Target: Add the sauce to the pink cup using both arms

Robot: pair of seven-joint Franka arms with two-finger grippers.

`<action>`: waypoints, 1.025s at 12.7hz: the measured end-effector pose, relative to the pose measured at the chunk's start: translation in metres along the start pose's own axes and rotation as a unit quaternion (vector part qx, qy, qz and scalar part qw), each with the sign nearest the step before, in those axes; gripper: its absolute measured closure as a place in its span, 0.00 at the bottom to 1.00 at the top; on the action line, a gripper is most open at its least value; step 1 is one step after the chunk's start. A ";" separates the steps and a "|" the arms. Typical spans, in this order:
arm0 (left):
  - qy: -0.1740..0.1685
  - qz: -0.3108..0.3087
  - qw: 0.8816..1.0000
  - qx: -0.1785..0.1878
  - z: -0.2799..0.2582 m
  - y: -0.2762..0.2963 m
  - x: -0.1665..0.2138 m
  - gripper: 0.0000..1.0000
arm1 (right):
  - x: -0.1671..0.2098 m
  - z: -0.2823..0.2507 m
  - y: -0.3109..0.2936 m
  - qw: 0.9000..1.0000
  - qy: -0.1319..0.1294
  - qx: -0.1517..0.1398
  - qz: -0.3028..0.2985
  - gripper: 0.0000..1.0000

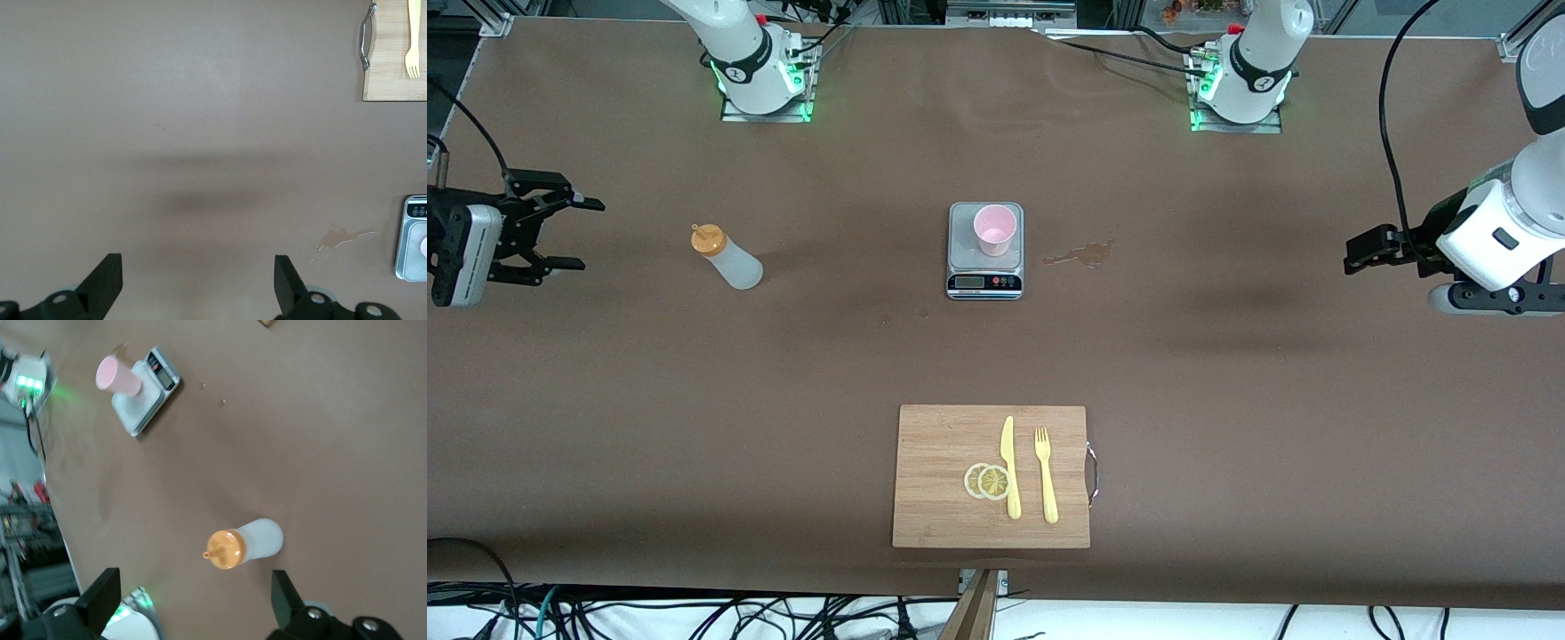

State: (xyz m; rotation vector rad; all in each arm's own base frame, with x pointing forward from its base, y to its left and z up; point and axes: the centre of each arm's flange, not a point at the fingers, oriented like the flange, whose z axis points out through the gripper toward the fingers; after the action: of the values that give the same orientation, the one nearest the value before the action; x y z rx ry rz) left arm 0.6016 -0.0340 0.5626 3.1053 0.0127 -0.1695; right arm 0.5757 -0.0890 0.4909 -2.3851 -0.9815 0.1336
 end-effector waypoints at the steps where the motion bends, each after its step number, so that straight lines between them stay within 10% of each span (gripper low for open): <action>1: 0.000 0.000 1.000 0.000 0.000 0.000 0.000 0.00 | 0.002 -0.001 -0.007 0.999 -0.011 -0.015 0.048 0.00; 7: 0.000 0.000 1.000 0.000 0.000 0.000 0.000 0.00 | 0.042 -0.014 -0.093 0.963 -0.086 -0.181 0.182 0.00; 13: 0.000 0.003 1.000 0.000 0.000 0.000 0.000 0.00 | 0.041 -0.008 -0.097 0.920 -0.085 -0.229 0.308 0.00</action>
State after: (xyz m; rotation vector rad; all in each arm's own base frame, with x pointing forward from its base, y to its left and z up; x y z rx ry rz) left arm 0.6016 -0.0339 0.5625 3.1051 0.0047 -0.1695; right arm 0.5476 -0.0085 0.5536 -3.0950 -0.3057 0.3827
